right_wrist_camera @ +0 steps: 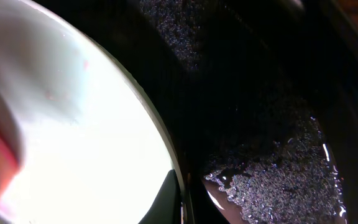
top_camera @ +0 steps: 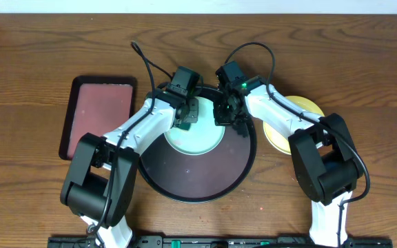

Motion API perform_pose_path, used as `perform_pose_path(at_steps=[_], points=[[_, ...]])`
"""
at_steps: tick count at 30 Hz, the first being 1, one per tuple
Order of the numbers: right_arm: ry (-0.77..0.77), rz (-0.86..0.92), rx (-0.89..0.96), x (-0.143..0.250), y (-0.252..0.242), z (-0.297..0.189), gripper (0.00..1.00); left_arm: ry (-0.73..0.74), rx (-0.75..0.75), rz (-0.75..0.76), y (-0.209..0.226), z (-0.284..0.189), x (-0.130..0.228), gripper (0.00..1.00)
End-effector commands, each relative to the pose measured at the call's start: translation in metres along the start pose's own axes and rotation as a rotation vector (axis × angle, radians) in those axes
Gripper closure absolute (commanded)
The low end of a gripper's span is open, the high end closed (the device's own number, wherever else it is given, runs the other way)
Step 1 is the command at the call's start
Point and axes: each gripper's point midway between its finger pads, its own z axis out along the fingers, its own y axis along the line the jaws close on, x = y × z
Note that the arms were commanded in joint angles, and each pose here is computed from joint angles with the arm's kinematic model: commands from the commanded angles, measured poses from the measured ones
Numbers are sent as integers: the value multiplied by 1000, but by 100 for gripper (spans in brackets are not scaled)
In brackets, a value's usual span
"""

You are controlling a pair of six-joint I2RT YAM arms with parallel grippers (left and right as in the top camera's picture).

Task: Clean dirty plates on tray and stack at the side
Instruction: 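Scrub the green plate with the sponge held in the left gripper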

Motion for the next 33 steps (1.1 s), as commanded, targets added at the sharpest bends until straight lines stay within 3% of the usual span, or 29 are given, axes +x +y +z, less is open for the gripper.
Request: perform_pose_path(at_steps=[1,6,11,18,21,27,33], points=[[29,12,10,6,1,13,99,-6,-108,-44,19,2,-1,93],[29,12,10,6,1,13,99,170,-72,-21,16,-2,39,93],[29,11,10,5,1,13,99,330,197,137,-23,-12,72,93],[29,11,10,6,1,13,99,256,294,165,-42,-11,55,93],[29,11,9,6,1,13,99,155,219,175,-33,-4,33,93],[29,7,10,6,1,13,99,19,-113,75,20,2,3,93],[29,6,9,6,2,13,99,148,-143,77,29,-2,35,92]])
